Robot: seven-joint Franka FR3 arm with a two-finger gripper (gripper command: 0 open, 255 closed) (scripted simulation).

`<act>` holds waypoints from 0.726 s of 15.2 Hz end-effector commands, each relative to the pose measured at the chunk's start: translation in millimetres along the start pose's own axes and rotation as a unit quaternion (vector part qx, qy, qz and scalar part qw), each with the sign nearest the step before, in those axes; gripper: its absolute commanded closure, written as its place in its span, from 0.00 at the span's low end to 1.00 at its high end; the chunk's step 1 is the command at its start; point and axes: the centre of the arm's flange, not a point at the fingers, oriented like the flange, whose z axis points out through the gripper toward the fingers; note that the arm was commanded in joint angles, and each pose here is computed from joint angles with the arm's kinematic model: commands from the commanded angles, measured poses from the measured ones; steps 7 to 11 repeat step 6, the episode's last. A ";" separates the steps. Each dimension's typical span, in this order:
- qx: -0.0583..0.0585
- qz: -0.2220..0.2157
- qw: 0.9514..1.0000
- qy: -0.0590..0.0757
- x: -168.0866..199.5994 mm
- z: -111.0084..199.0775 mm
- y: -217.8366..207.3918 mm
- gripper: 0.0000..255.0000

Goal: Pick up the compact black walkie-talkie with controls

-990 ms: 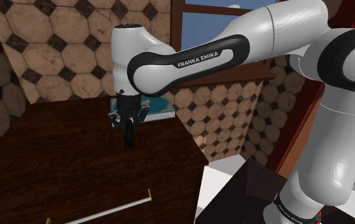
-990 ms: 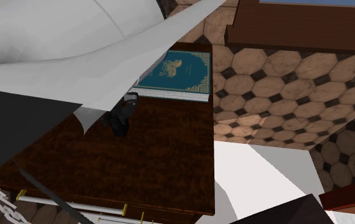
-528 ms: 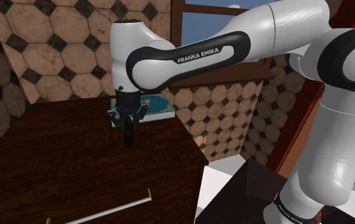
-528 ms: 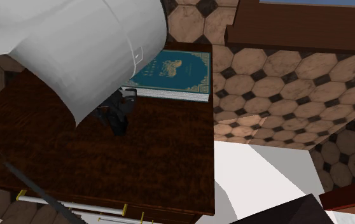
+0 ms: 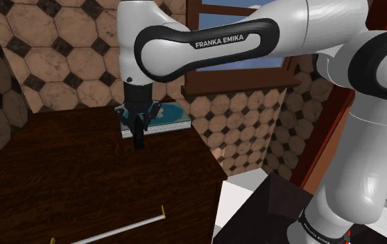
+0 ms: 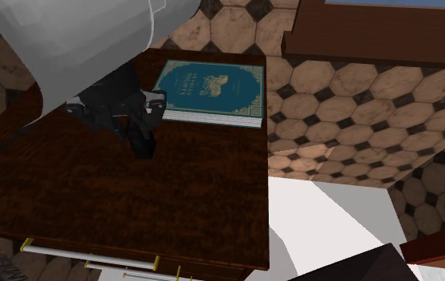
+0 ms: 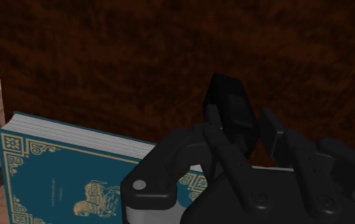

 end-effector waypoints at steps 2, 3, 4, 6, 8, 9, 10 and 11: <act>0.000 0.000 1.000 0.000 1.2 -16.2 -1.2 1.00; 0.000 0.000 1.000 0.000 2.0 -21.4 -1.5 1.00; 0.000 0.000 1.000 0.000 2.7 -26.6 -1.8 1.00; 0.000 0.000 1.000 0.000 2.8 -27.4 -1.8 1.00; 0.000 0.000 1.000 0.000 2.8 -27.4 -1.8 1.00; 0.000 0.000 1.000 0.000 2.8 -27.4 -1.8 1.00; 0.000 0.000 1.000 0.000 2.8 -27.4 -1.8 1.00; 0.000 0.000 1.000 0.000 2.8 -27.4 -1.8 1.00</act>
